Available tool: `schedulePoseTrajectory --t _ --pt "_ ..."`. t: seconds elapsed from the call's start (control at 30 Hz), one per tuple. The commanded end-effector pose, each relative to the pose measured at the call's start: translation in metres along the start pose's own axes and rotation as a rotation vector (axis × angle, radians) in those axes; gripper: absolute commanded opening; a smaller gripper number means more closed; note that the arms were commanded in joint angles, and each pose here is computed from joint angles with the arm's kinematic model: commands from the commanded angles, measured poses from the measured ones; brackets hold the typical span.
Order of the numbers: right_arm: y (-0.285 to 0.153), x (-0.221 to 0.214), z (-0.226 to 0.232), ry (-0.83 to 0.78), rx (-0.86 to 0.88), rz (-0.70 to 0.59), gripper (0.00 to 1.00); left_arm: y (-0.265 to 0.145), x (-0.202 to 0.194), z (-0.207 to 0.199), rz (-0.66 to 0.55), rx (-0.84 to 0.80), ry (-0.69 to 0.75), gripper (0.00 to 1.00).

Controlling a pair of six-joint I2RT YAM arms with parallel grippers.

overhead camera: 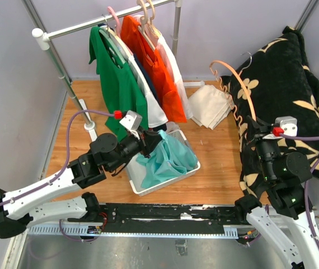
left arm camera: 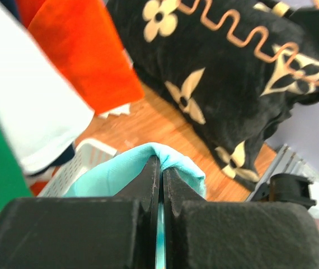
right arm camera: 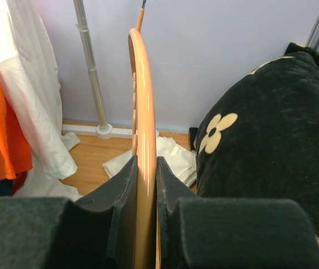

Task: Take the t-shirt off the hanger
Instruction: Place the T-shirt in the bin.

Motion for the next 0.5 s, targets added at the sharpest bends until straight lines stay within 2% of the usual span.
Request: schedulePoseTrajectory --t 0.0,0.17,0.47 --pt "0.004 0.020 -0.001 0.048 -0.009 -0.084 0.01 -0.022 -0.018 0.039 0.011 0.188 -0.023 0.00" --pt "0.011 0.014 0.003 0.048 -0.005 -0.070 0.01 -0.040 -0.040 0.079 0.055 0.378 0.011 0.00" --pt "0.020 0.014 0.010 0.054 0.021 -0.062 0.01 -0.042 -0.075 0.126 0.147 0.630 0.131 0.00"
Point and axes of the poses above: each gripper's point midway between its finger pads, its own y axis out along the fingers, its own z axis along the line the jaws close on, x = y × z, the point moved 2 cm from there along -y, back along the fingers, and after that the axes turned 11 degrees about -y, right-handed, at the moved point
